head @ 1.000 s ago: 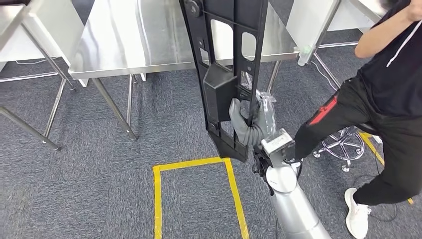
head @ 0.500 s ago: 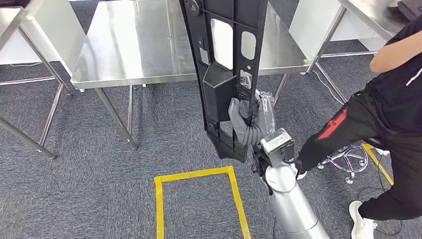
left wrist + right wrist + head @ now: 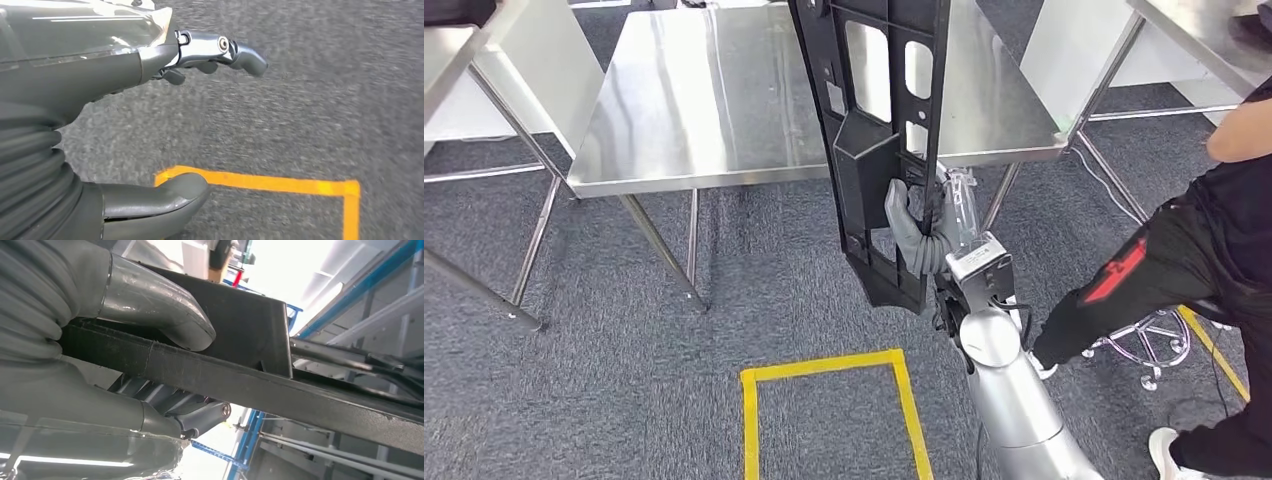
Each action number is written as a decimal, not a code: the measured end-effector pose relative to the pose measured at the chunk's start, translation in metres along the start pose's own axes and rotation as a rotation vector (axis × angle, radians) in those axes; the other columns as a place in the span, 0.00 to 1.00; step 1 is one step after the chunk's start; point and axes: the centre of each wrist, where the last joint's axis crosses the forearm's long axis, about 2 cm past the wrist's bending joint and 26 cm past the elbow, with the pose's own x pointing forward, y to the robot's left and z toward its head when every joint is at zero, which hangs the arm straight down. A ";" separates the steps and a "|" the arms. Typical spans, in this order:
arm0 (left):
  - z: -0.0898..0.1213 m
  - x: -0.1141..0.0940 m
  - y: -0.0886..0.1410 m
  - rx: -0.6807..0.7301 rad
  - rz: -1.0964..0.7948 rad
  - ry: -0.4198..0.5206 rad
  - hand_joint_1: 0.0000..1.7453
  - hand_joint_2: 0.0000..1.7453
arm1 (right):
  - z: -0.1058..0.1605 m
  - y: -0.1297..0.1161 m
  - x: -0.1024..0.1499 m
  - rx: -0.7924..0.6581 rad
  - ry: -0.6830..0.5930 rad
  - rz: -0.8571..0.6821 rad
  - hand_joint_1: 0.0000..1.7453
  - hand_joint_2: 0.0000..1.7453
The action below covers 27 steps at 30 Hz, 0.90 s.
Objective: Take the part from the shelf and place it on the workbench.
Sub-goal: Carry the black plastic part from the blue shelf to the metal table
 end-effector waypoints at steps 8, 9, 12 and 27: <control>0.000 0.001 0.000 -0.005 0.000 0.003 0.00 1.00 | -0.005 0.002 -0.005 0.016 0.025 -0.006 1.00 1.00; -0.001 0.001 -0.001 -0.006 0.000 0.003 0.00 1.00 | -0.007 0.002 -0.005 0.022 0.024 -0.006 1.00 1.00; -0.002 0.003 -0.002 -0.007 0.002 0.004 0.00 1.00 | -0.012 0.005 -0.006 0.033 0.024 -0.012 1.00 1.00; -0.001 0.002 0.000 0.007 0.009 0.004 0.00 1.00 | -0.016 0.022 -0.011 0.073 0.043 -0.036 1.00 1.00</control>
